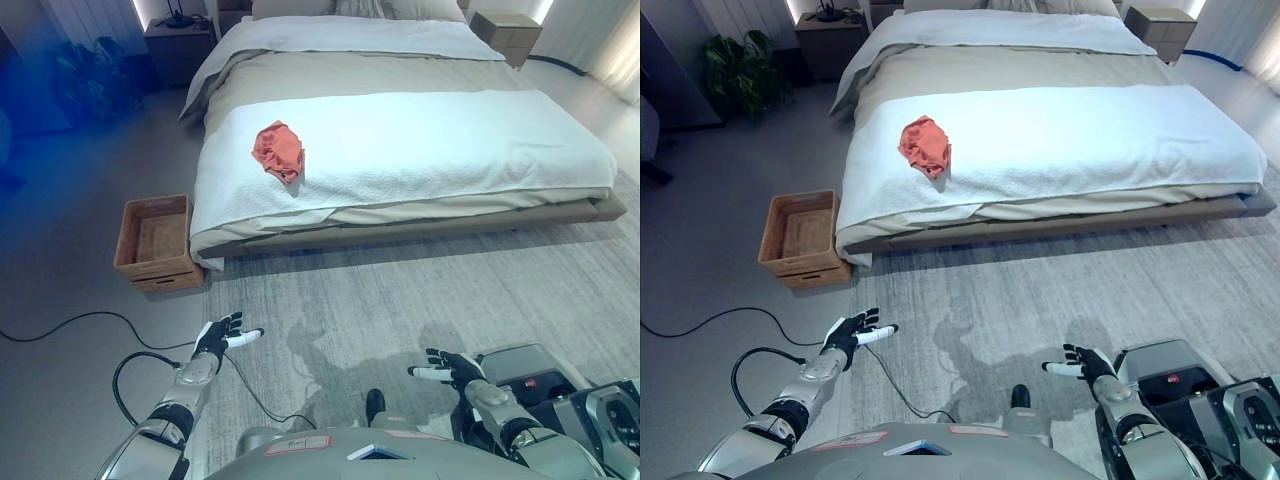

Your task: Put the clothes on the bed into the basket.

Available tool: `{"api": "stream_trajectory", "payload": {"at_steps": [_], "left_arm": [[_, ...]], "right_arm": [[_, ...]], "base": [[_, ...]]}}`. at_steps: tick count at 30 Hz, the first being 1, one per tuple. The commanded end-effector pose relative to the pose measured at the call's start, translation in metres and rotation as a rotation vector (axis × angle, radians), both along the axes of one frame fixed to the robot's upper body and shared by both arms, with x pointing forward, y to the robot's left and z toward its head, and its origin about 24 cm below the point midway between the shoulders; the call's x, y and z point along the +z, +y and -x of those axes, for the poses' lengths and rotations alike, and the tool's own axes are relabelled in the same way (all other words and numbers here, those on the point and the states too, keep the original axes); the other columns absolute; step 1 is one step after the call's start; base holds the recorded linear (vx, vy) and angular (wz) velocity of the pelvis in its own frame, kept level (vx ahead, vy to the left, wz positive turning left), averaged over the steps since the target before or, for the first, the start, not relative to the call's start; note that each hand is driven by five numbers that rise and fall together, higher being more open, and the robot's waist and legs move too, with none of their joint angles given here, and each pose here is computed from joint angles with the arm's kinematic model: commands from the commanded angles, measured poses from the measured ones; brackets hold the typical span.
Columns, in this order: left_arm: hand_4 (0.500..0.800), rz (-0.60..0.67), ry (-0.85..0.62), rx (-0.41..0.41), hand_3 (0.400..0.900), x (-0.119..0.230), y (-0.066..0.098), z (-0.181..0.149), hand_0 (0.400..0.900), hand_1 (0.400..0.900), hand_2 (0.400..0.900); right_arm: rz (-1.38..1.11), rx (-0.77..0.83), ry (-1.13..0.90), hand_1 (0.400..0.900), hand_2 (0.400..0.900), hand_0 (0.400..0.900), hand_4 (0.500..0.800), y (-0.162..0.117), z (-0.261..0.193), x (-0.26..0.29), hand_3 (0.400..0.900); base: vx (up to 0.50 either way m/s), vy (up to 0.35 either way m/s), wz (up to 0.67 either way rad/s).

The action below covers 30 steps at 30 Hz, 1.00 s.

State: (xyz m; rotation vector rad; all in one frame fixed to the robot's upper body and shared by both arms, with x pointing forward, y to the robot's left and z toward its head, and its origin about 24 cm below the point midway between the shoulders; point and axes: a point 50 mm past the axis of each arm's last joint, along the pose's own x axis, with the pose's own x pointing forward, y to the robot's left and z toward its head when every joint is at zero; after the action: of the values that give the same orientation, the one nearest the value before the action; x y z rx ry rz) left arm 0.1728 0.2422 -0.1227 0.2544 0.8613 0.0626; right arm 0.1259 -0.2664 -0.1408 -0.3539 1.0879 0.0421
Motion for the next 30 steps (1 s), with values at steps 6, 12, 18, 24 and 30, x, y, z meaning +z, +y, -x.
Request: {"api": "stream_trajectory", "payload": {"at_steps": [6,12,18,24,30], "left_arm": [[0.800,-0.015,-0.188,0.005,0.900,0.030,0.002,-0.053,0.900,0.900,0.900],[0.800,-0.035,-0.167,-0.012,0.900,0.028,0.003,-0.051,0.900,0.900,0.900],[0.800,-0.039,-0.169,0.001,0.900,0.029,0.005,-0.051,0.900,0.900,0.900],[0.800,-0.048,-0.174,-0.013,0.900,0.031,0.004,-0.055,0.900,0.900,0.900],[0.800,-0.040,-0.202,-0.028,0.900,0.036,-0.002,-0.064,0.900,0.900,0.900]], "right_arm": [[0.029,-0.016,-0.125,0.900,0.900,0.900,0.800,-0.009,-0.037,0.017,0.900],[0.030,-0.018,-0.125,0.900,0.900,0.900,0.800,-0.010,-0.037,0.017,0.900],[0.031,-0.025,-0.122,0.900,0.900,0.900,0.800,-0.011,-0.036,0.017,0.900],[0.020,-0.068,-0.140,0.900,0.900,0.900,0.800,-0.012,-0.038,0.018,0.900],[0.012,-0.069,-0.165,0.900,0.900,0.900,0.800,-0.012,-0.044,0.021,0.900]], "base": [[0.000,0.000,0.00],[0.000,0.000,0.00],[0.000,0.000,0.00],[-0.006,0.004,0.07],[-0.038,0.007,0.21]]}}
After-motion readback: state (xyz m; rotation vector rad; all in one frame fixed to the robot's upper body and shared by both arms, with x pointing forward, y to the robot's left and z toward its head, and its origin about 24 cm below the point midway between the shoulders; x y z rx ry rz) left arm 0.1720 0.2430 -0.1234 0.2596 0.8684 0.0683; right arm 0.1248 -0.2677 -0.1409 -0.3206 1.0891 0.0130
